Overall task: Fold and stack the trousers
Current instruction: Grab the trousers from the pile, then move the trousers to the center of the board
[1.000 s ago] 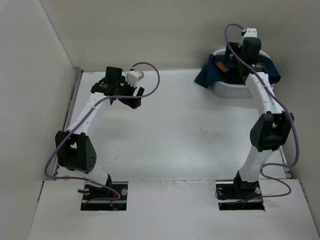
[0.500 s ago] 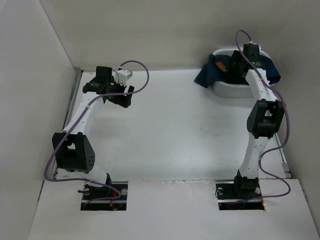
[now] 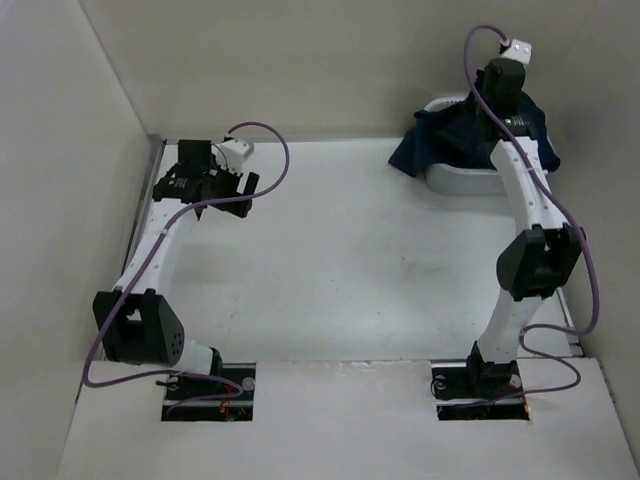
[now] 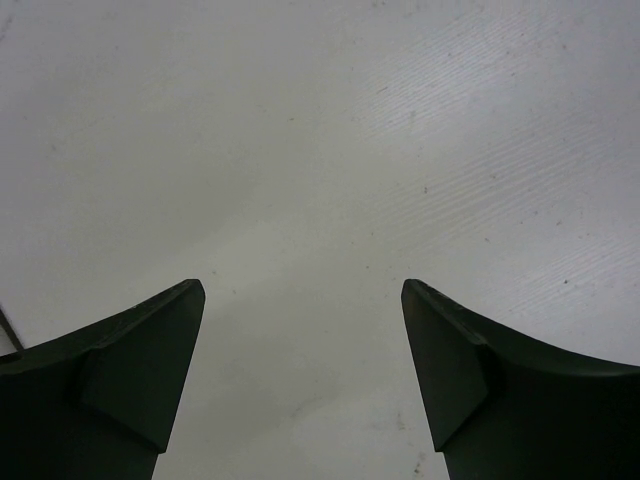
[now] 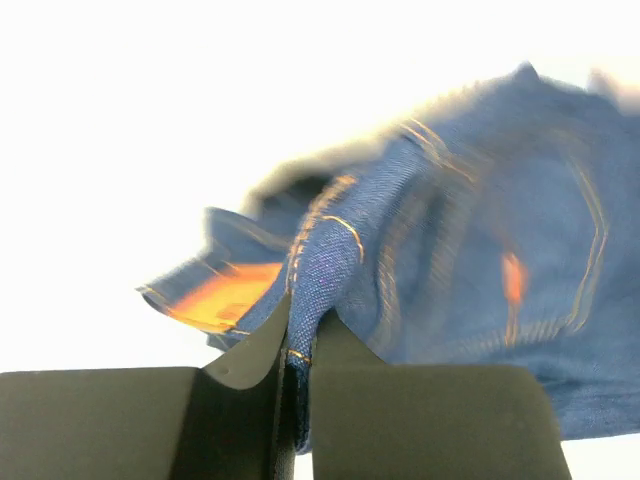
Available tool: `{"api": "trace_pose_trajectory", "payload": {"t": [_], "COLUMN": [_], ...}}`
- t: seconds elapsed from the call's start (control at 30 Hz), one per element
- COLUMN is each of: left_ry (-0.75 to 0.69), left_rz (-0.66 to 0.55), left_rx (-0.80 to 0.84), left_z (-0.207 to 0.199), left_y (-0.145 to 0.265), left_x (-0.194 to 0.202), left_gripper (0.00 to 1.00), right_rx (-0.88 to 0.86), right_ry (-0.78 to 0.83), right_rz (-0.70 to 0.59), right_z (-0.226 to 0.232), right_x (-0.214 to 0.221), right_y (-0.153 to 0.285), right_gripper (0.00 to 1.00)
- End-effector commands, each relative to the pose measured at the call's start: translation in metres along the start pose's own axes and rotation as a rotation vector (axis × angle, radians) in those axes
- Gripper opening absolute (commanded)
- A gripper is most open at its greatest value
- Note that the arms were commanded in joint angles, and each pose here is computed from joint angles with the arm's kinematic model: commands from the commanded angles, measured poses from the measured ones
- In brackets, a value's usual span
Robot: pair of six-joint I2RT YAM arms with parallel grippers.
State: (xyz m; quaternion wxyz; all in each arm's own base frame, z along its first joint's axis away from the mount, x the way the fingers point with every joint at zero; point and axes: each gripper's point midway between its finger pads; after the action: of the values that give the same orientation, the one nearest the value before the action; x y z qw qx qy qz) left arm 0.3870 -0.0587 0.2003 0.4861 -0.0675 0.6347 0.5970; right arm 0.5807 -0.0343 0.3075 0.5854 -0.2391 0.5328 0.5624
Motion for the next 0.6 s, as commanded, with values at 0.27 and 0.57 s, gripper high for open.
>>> {"api": "trace_pose_trajectory", "payload": {"t": [0.27, 0.57], "left_ry": [0.186, 0.252], "left_rz": [-0.295, -0.472], "left_rx": [-0.227, -0.134], "left_z": [0.057, 0.039], "left_y": [0.084, 0.128], "left_x": [-0.032, -0.078], "left_gripper": [0.84, 0.84], "right_rx": [-1.044, -1.385], "right_ry": [-0.142, -0.396], "right_rz": [-0.961, -1.125], "right_z": [0.331, 0.342], "right_x": [-0.207, -0.193], "right_y": [0.47, 0.601], "right_gripper": [0.0, 0.01]}}
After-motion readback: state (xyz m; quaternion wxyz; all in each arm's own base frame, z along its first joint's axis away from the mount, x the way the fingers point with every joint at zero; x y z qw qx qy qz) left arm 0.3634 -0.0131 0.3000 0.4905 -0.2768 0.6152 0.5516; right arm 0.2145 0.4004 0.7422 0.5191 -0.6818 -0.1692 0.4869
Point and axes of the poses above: each gripper's point midway between its finger pads, its own y axis back along the fingers, its own z axis along the line the jaws close on, x = y × z, and after that the axes turned 9 degrees about -y, right-handed
